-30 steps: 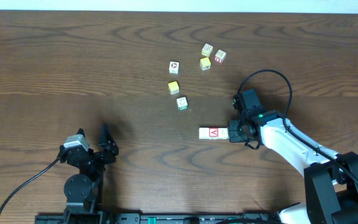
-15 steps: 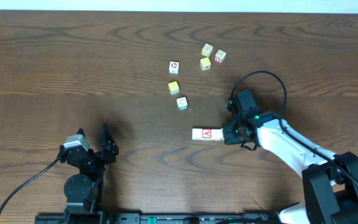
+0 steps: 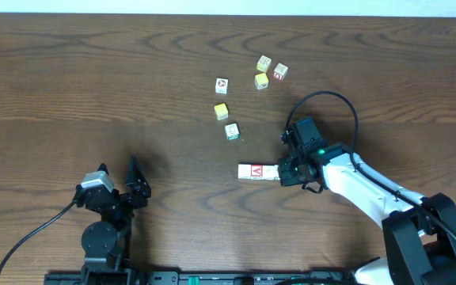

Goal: Lift 5 blocks
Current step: 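Raise the right gripper and move it up-left toward the scattered blocks, then grasp the white M block with the right gripper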

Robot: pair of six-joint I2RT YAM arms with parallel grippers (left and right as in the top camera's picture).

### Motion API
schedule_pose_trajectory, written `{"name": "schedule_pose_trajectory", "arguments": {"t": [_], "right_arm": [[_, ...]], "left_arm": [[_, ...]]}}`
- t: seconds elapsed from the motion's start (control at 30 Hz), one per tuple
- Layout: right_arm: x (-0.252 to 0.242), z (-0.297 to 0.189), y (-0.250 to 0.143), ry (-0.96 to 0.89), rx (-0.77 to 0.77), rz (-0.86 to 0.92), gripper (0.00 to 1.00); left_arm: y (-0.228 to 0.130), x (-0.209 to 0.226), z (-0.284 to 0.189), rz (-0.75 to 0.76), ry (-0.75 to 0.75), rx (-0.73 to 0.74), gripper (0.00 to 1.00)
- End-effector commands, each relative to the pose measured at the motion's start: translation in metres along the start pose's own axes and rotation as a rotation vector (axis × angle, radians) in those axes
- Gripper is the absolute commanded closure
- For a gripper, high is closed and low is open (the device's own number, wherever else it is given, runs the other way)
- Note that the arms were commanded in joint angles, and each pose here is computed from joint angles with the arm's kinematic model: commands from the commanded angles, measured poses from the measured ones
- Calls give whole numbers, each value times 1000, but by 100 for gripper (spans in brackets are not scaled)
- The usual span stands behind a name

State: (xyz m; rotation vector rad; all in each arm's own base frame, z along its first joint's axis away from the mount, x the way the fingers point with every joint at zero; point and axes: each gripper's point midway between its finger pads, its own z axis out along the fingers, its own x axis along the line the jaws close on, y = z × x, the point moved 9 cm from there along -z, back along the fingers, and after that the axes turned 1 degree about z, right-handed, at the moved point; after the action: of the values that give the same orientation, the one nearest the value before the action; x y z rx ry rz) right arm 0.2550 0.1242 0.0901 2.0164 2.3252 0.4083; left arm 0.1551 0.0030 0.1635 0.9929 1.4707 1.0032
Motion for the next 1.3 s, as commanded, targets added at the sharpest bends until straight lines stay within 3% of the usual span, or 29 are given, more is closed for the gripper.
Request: {"name": "schedule_pose_trajectory", "arguments": {"t": [0.0, 0.27, 0.53, 0.73, 1.0, 1.27], "right_arm": [[3, 1, -2, 8, 3, 6, 99], [-4, -4, 4, -75, -17, 17, 99], [-16, -27, 28, -298, -99, 36, 96], [12, -63, 74, -140, -217, -81, 66], [57, -83, 110, 30, -385, -165, 55], [107, -30, 106, 75, -359, -307, 38]], "left_arm": [[-12, 5, 1, 6, 32, 49, 27], [-12, 5, 1, 6, 32, 49, 27], [-12, 5, 1, 6, 32, 49, 28], [-12, 5, 1, 6, 32, 49, 28], [-12, 5, 1, 6, 32, 49, 28], [-12, 5, 1, 6, 32, 49, 27]]}}
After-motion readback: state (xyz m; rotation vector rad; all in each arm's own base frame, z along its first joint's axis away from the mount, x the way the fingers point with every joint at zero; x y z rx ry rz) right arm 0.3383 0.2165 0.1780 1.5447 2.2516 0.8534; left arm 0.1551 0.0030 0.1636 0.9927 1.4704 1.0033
